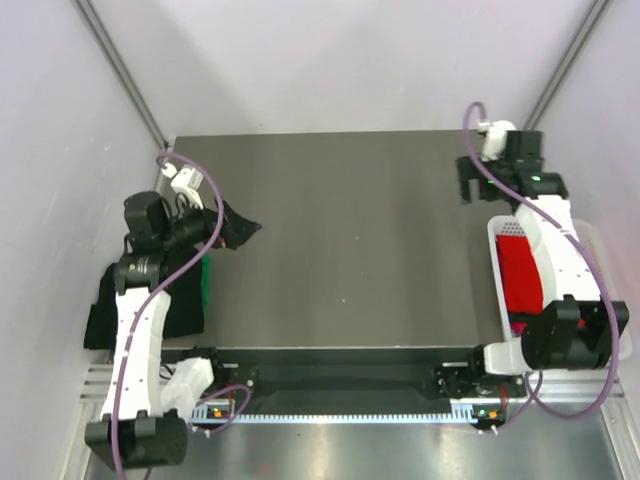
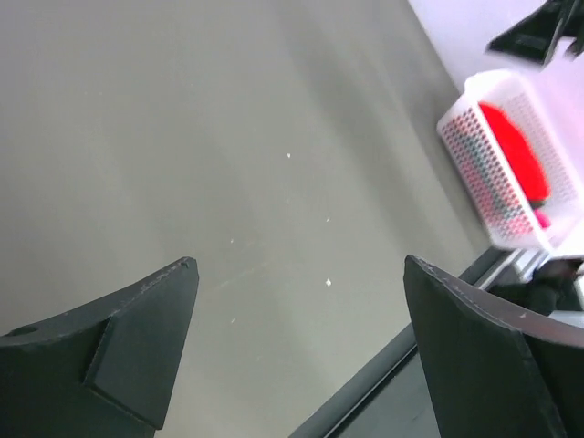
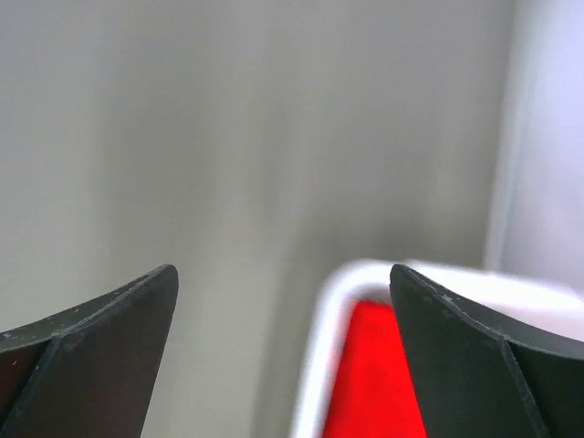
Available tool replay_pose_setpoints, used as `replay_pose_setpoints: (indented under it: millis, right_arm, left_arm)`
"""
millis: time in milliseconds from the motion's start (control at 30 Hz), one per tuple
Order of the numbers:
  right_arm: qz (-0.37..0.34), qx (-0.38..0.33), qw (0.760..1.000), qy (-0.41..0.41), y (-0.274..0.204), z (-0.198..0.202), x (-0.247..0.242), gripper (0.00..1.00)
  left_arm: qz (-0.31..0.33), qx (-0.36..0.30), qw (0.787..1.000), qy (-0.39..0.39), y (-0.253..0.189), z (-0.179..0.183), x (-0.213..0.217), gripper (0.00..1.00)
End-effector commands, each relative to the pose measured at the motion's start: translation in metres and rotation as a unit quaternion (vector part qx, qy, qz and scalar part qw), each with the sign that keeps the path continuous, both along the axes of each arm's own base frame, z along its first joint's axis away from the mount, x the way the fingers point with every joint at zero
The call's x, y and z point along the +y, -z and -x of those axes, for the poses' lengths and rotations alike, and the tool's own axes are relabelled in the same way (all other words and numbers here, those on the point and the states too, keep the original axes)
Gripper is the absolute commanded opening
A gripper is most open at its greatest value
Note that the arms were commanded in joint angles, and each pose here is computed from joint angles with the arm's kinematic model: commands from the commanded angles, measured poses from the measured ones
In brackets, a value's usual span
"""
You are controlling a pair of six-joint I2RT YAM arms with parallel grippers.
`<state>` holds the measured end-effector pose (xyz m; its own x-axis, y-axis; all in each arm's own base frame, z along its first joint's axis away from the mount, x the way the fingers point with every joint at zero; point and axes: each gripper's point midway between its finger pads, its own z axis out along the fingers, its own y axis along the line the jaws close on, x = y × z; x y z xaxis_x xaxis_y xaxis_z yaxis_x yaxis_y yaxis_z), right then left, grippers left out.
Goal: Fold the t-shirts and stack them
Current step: Grab the tshirt from the pile
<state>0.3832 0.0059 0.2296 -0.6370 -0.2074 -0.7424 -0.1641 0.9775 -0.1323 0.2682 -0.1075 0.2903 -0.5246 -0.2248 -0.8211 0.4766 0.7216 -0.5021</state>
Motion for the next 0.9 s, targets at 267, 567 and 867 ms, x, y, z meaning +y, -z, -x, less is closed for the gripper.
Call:
replay_pose_setpoints:
  millis: [267,567,867]
  right_arm:
    - [-0.022,0.112,0.987,0.112,0.050,0.067,-0.118,0.86]
    - [-0.024,0.199,0.972,0.118,0.115,0.090,-0.125,0.66]
    - [-0.007,0.198,0.970,0.144,0.135,0.097,-0.141,0.65]
  left_arm:
    - [-0.187,0.062,0.980,-0.025,0.045,0.035,0.044,0.84]
    - [-0.201,0.055,0.977,-0.037,0.056,0.031,0.050,0.84]
    - [-0.210,0.093,0.973,-0.015,0.066,0.031,0.050,0.83]
